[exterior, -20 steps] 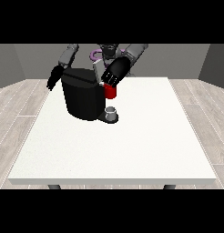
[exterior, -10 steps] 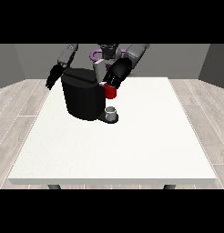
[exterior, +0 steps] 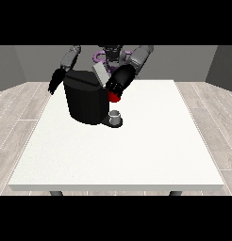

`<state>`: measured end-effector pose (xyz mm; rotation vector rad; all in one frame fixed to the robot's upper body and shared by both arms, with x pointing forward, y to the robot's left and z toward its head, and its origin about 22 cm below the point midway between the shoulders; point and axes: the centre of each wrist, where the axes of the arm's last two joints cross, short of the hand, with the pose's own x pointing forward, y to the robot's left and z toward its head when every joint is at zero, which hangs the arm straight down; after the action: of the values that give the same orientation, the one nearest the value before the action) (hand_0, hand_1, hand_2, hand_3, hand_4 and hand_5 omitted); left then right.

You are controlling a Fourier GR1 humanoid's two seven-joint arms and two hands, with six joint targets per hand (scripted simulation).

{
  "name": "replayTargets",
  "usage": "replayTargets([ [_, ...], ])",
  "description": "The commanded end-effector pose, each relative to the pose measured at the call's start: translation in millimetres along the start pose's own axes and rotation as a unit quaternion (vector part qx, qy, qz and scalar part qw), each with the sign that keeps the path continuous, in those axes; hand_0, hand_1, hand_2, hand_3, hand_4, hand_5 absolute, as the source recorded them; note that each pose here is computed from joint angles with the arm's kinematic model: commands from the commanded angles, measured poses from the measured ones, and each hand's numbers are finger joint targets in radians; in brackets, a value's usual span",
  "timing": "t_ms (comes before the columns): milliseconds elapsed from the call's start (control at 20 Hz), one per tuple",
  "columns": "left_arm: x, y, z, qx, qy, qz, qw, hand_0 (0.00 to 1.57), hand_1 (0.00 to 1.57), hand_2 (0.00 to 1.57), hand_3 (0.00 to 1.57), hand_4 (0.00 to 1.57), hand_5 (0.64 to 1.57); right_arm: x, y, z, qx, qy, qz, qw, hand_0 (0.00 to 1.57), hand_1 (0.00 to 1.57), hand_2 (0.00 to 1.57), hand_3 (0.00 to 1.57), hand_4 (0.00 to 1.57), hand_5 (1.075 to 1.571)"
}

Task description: Insert the coffee pod into the coffee machine and close the lid

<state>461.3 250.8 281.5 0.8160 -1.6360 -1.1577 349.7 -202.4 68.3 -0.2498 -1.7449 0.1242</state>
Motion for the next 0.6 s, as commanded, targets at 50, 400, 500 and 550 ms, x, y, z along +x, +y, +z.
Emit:
replayTargets([
  [50,0.2,-6.1,-1.4,0.022,-0.002,0.007,1.0,1.21,1.21,1.18,0.96,0.0,1.571,-13.8,-4.2,9.2,-0.002,0.014,0.01,0.9999,0.0,0.0,0.0,0.0,0.0,1.571],
  [400,8.3,9.4,-2.3,0.048,-0.03,-0.018,0.998,1.23,1.23,1.21,0.97,0.0,1.571,2.0,-5.0,-4.2,-0.002,-0.01,0.007,0.9999,0.0,0.0,0.0,0.0,0.0,1.571],
  [500,-7.9,7.2,5.1,0.049,-0.041,-0.017,0.998,1.25,1.25,1.22,0.94,0.0,1.571,-5.5,-5.1,4.2,-0.013,-0.003,0.006,0.9999,0.0,0.0,0.0,0.0,0.1,1.571],
  [550,-3.0,24.1,5.7,0.07,-0.038,-0.04,0.996,1.22,1.22,1.17,0.89,0.0,1.571,7.8,-0.4,-3.2,-0.006,-0.019,0.013,0.9997,0.0,0.0,0.0,0.0,0.11,1.571],
])
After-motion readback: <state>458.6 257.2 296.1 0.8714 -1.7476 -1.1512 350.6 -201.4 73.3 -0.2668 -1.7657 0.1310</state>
